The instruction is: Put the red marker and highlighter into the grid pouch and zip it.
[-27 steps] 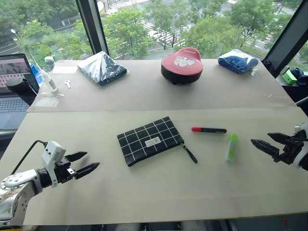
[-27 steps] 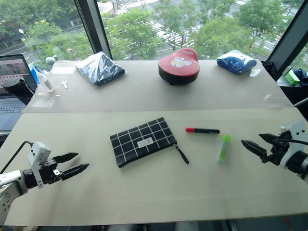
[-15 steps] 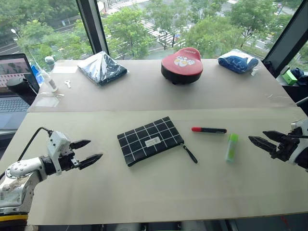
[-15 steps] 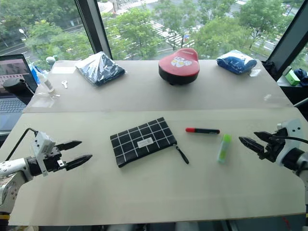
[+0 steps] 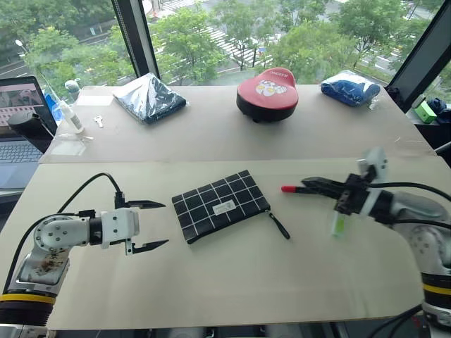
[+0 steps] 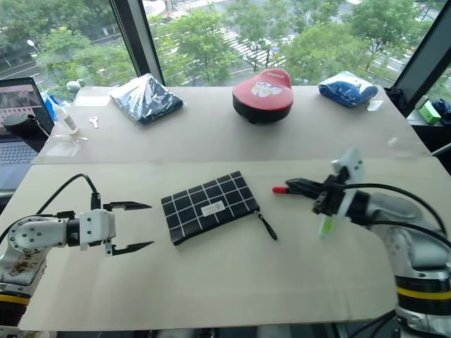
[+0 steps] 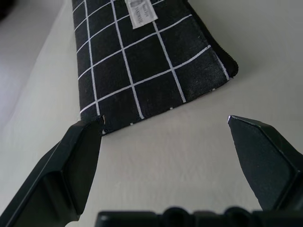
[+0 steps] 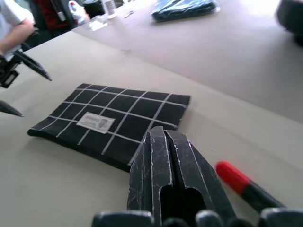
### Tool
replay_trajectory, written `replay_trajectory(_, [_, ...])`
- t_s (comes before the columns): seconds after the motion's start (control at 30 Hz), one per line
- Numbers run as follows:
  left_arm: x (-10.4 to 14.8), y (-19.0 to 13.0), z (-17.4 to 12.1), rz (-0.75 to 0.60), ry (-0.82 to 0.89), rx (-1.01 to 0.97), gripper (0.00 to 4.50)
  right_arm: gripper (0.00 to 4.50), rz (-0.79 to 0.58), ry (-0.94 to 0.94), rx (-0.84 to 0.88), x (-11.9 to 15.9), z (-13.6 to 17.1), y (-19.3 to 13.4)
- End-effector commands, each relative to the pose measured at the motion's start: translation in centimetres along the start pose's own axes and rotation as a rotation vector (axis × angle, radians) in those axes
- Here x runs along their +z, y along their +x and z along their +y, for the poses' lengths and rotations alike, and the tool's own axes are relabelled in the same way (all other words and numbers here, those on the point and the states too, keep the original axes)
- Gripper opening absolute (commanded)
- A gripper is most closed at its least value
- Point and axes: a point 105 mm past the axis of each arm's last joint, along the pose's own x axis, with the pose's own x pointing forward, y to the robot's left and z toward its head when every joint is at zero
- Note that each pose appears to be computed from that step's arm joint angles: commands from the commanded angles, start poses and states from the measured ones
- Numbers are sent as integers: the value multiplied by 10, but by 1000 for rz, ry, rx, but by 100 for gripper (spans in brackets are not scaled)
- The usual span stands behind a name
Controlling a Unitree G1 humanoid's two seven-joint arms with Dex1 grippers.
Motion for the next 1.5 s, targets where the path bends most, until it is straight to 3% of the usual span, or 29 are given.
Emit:
replay_trajectory(0.03, [19, 6, 4, -42, 114, -29, 450, 3, 27, -88, 19, 1, 4, 18])
replay_trajectory(0.6, [19, 19, -17, -48, 152, -129, 450, 3, 190, -180, 52, -38, 10, 67])
replay_trajectory(0.9, [3, 19, -10, 7, 194, -77, 450, 3, 242, -222, 45, -47, 7, 66])
replay_trajectory(1.2, [14, 41, -10, -88, 264, -9, 450, 3, 238, -235, 64, -44, 9, 65])
replay_trajectory(1.5, [10, 52, -8, -103, 344, 28, 450, 3, 233, -219, 73, -43, 11, 62])
